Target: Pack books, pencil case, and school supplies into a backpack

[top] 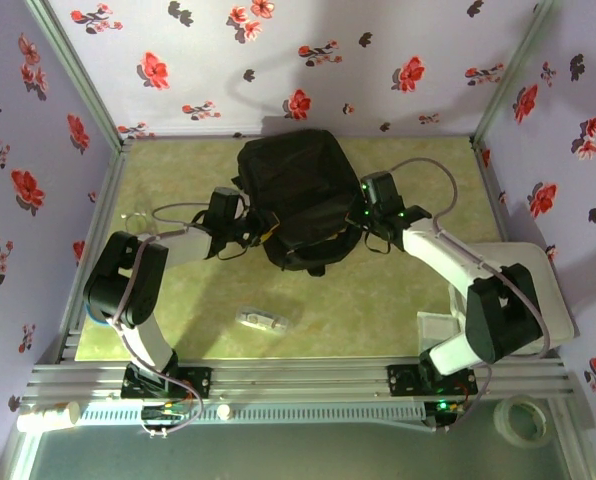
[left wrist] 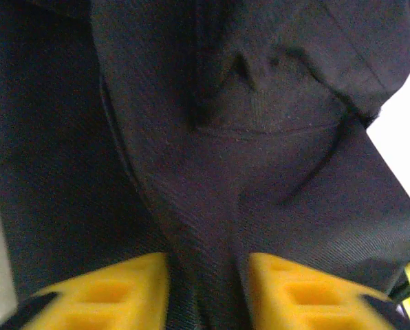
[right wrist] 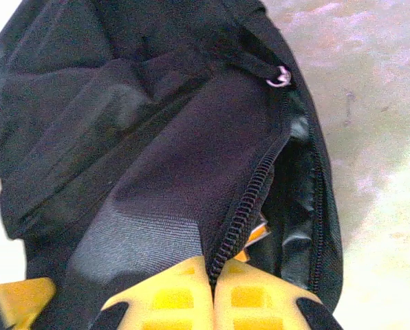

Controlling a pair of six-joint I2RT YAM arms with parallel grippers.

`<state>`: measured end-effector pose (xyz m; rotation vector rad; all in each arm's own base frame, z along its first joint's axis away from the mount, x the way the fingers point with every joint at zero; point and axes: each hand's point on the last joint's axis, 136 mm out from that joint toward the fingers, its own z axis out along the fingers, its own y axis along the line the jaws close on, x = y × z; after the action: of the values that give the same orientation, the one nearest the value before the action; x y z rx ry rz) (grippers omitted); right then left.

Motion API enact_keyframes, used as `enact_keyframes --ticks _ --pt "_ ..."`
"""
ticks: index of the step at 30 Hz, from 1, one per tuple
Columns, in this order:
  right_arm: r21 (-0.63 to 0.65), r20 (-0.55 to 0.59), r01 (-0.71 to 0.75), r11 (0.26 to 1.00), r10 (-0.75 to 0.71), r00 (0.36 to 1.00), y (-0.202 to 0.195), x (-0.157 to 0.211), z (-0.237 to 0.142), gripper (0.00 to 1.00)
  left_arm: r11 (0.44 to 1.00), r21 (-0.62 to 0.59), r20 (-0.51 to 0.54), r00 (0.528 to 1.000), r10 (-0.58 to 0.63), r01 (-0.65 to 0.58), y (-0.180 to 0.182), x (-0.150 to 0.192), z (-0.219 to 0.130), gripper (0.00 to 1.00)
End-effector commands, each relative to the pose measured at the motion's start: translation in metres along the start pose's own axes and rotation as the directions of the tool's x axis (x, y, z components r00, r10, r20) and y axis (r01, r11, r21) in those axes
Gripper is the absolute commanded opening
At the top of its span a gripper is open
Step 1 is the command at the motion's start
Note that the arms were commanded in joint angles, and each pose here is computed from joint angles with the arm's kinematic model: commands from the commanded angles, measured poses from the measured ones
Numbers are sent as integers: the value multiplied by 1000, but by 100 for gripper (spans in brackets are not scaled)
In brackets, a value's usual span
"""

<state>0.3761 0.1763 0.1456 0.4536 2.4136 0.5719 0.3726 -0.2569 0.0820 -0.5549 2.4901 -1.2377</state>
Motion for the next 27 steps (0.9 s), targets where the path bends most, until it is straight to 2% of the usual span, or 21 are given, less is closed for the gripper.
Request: enact_keyframes --ticks 1,4,8,16,21,23,25,27 --pt "106 28 12 994 -15 999 -29 -10 12 4 999 -33 -12 999 35 -36 2 0 -1 51" --pt "98 11 14 995 -15 1000 -31 -15 20 4 997 -26 -10 998 68 -68 -1 2 -6 60" --pt "94 -3 10 996 -10 1000 -32 -19 30 4 997 -4 -8 997 76 -76 -1 5 -7 59" --pt "109 2 2 994 -2 1000 -39 -31 40 4 993 114 -33 999 17 -14 -18 6 10 38" --pt "138 -2 14 990 -14 1000 -50 -41 47 4 997 77 -55 998 1 3 -16 2 27 25" --pt "165 5 25 986 -26 1000 -57 -44 46 6 999 37 -63 998 7 -5 -11 2 34 17" --pt "202 7 30 979 -33 999 -65 -45 41 13 1000 26 -67 998 17 -15 -12 1 38 8" --pt "231 14 41 972 -46 999 -69 -45 29 27 999 28 -70 997 24 -22 -16 1 41 2"
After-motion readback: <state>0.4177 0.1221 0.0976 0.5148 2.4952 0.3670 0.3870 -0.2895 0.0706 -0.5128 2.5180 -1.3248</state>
